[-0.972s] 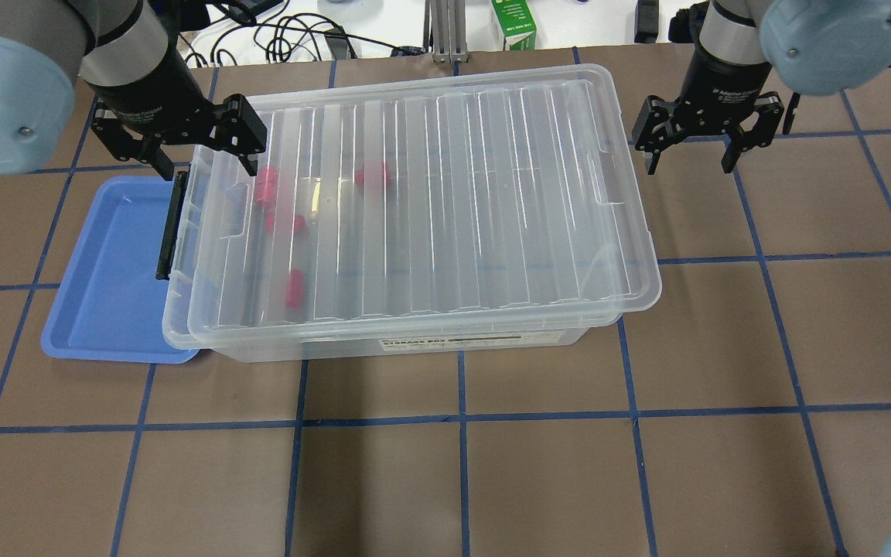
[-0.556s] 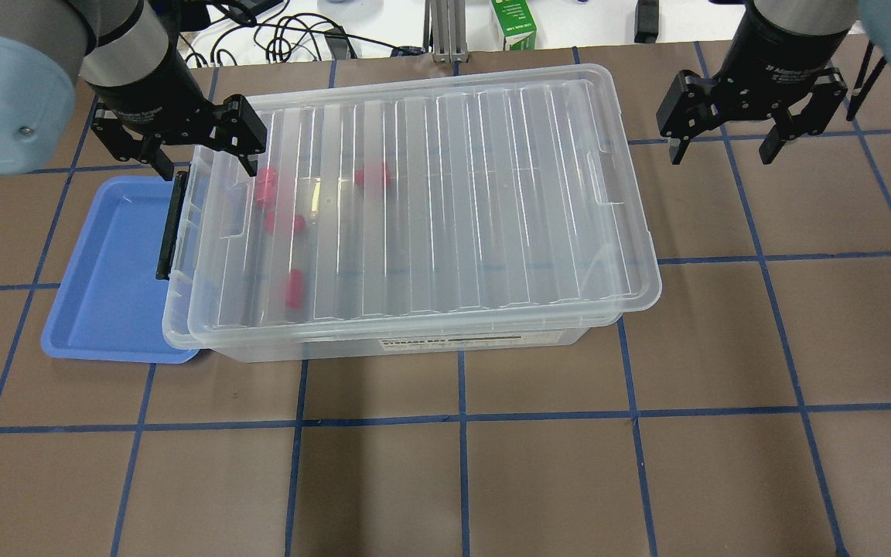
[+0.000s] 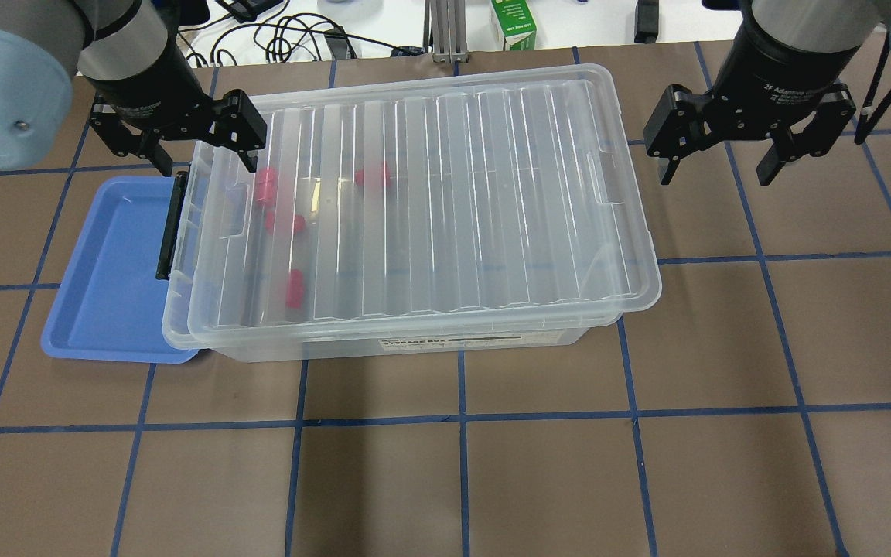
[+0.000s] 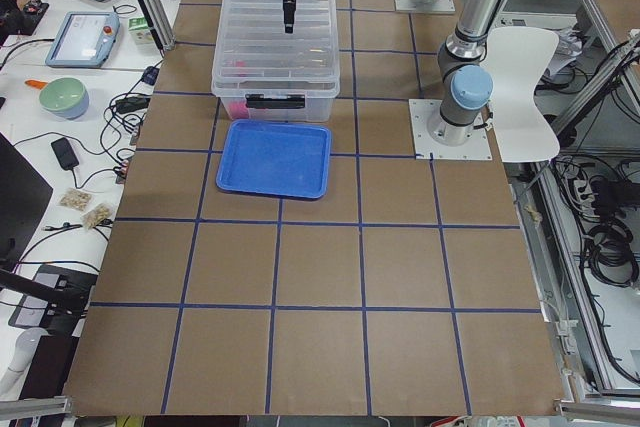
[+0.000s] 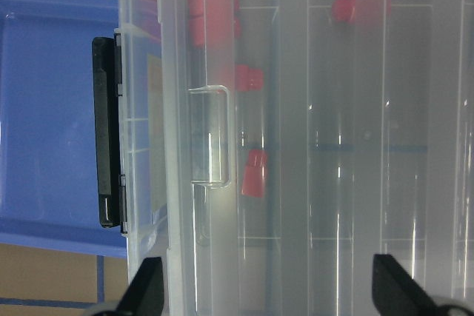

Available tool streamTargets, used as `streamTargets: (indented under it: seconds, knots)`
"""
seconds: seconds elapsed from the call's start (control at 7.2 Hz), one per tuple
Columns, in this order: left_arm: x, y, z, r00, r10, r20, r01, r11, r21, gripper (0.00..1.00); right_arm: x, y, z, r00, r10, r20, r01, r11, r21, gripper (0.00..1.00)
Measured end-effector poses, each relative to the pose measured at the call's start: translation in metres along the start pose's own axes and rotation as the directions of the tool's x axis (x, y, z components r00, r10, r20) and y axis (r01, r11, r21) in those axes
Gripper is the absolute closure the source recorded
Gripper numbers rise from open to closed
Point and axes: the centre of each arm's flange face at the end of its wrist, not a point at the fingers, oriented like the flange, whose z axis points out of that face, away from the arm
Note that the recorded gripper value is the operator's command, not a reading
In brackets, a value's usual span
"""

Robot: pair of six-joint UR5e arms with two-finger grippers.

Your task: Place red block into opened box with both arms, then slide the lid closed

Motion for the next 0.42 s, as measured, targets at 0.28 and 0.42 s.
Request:
streamTargets:
  seconds: [0.28, 0.42]
  knots:
    - [-0.0012, 0.0027, -0.0032, 1.0, -0.005, -0.008, 0.005, 1.0, -0.01, 0.0, -0.0005, 0.0018, 0.0005, 1.0, 0.007, -0.002, -0.007, 1.0, -0.004, 0.0]
    - [-0.0023, 0.0037, -0.0067, 1.0, -0.008, -0.009, 0.008, 1.0, -0.011, 0.0, -0.0007, 0.003, 0.0004, 1.0, 0.008, -0.002, -0.008, 1.0, -0.007, 0.0]
